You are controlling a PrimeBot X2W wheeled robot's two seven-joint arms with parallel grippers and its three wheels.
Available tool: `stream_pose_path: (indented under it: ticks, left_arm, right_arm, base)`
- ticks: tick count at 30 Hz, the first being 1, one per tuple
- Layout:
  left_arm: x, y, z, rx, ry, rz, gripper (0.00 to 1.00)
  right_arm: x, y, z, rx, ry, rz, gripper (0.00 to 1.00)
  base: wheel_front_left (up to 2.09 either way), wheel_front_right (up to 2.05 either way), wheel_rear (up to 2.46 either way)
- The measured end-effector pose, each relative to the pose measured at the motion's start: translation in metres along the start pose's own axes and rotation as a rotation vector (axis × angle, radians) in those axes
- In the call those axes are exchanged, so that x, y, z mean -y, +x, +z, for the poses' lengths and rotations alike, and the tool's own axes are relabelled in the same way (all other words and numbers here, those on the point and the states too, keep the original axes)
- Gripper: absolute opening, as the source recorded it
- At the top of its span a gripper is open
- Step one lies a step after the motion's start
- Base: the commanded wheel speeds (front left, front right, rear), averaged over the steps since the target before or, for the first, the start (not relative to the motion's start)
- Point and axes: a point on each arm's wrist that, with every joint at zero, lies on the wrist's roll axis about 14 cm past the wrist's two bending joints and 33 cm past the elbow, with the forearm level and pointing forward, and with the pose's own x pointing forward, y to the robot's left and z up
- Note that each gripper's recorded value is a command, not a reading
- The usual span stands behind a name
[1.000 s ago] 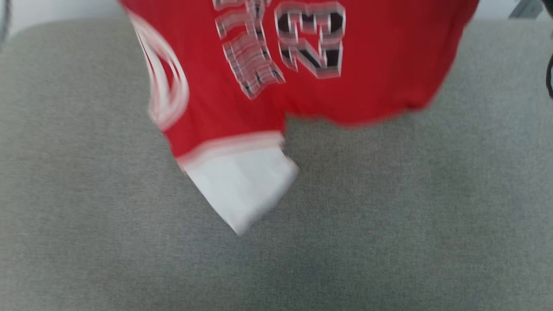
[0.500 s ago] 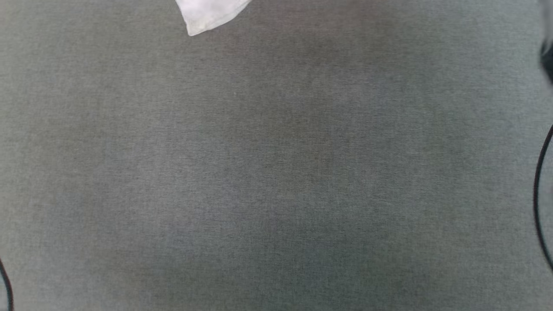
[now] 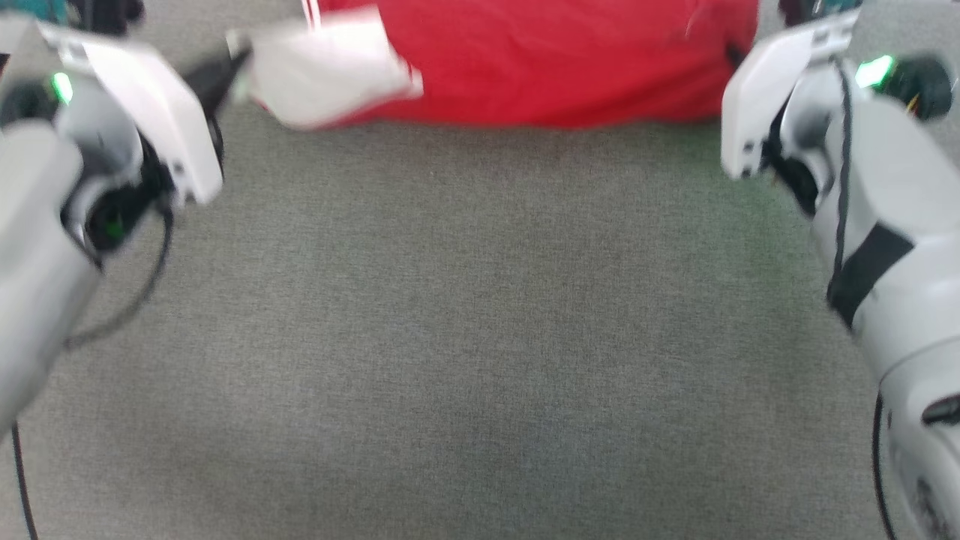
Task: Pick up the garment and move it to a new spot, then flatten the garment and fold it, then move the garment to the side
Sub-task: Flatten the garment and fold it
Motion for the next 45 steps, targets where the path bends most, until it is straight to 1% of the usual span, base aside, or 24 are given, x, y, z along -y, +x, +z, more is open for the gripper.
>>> stream_pose_path:
  ticks: [2,5,10,15,20,27,32,34,38,41,45]
  left_arm:
    - [0.005,-0.009,-0.025,-0.078,-0.064,-0.023,0.0]
    - [0.011,-0.027,-0.06,-0.189,-0.116,-0.053,0.0]
    - [0.025,-0.06,-0.106,-0.323,-0.161,-0.074,0.0]
    - [0.047,-0.098,-0.146,-0.432,-0.221,-0.083,0.0]
    - [0.059,-0.132,-0.166,-0.488,-0.261,-0.061,0.0]
    - [0.075,-0.171,-0.192,-0.588,-0.348,-0.031,0.0]
    - [0.082,-0.194,-0.212,-0.685,-0.39,-0.01,0.0]
    - [0.084,-0.197,-0.213,-0.697,-0.401,-0.009,0.0]
    - [0.079,-0.194,-0.2,-0.662,-0.384,-0.002,0.0]
    - [0.069,-0.183,-0.172,-0.58,-0.315,0.0,0.0]
    - [0.051,-0.164,-0.128,-0.455,-0.199,0.017,0.0]
  right_arm:
    - [-0.005,-0.004,-0.019,-0.058,0.024,0.014,0.0]
    - [-0.016,-0.013,-0.045,-0.135,0.054,0.045,0.0]
    - [-0.019,-0.033,-0.076,-0.214,0.07,0.083,0.0]
    - [-0.01,-0.061,-0.103,-0.26,0.055,0.117,0.0]
    - [-0.01,-0.096,-0.138,-0.36,0.054,0.176,0.0]
    - [-0.009,-0.148,-0.173,-0.506,0.035,0.239,0.0]
    - [-0.019,-0.181,-0.195,-0.613,0.067,0.289,0.0]
    - [-0.02,-0.189,-0.197,-0.622,0.084,0.293,0.0]
    - [-0.02,-0.193,-0.184,-0.565,0.11,0.283,0.0]
    - [-0.023,-0.193,-0.168,-0.507,0.137,0.282,0.0]
    - [-0.022,-0.191,-0.146,-0.431,0.128,0.258,0.0]
  base:
    - [0.0,0.0,0.0]
    - [0.0,0.0,0.0]
    - [0.0,0.0,0.0]
    - [0.0,0.0,0.0]
    - [0.0,0.0,0.0]
    - [0.0,0.0,0.0]
    - [0.0,0.0,0.0]
    - [0.0,0.0,0.0]
    - [0.0,0.0,0.0]
    - [0.0,0.0,0.0]
    - [0.0,0.0,0.0]
